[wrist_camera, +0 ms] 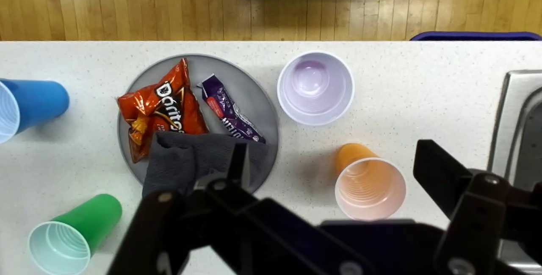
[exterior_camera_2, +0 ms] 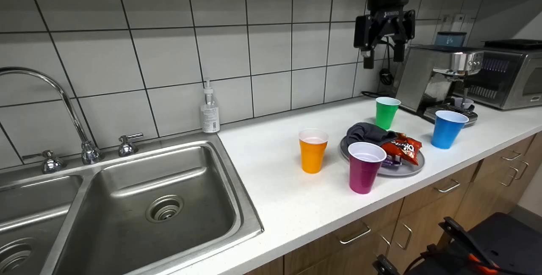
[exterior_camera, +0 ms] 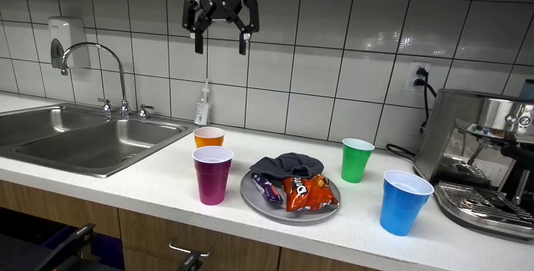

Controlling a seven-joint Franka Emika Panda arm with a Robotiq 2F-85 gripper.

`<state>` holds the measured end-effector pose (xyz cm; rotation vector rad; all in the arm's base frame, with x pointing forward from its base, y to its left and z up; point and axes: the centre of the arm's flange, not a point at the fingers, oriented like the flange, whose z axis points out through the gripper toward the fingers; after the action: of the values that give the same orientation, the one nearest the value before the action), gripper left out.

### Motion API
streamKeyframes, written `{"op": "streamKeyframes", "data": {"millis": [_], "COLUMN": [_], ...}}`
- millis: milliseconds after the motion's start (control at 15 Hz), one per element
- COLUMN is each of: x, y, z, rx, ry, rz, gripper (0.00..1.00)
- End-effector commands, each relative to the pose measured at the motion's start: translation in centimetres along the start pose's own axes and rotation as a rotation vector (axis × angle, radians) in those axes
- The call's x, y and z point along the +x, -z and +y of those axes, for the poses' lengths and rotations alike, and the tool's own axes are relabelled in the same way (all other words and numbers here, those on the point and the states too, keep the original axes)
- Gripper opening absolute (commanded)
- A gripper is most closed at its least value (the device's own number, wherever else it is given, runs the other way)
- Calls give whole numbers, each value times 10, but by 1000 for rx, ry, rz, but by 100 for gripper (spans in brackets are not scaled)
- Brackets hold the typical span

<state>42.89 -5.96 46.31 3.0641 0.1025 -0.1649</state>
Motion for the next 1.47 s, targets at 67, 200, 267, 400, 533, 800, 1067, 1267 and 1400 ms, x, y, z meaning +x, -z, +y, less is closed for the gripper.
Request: {"op": "streamKeyframes", "data": {"millis": [67, 200, 267, 400, 533, 800, 1067, 1267, 1400], "x": [8, 10, 11, 12, 14, 21, 34, 45, 55], "y": [-27, -37, -42, -52, -64, -85, -108, -126, -137], "z": [20, 28, 32, 40, 49, 65, 81, 88, 90], "rx": [-17, -22, -23, -30, -42, -61, -34, -27, -21], "ry": [-22, -40, -49, -66, -82, -113, -168, -193, -222], "rz": [45, 64, 71, 88, 104, 122, 111, 102, 96], "gripper": [100, 100, 100, 100, 100, 100, 100, 100, 100]}}
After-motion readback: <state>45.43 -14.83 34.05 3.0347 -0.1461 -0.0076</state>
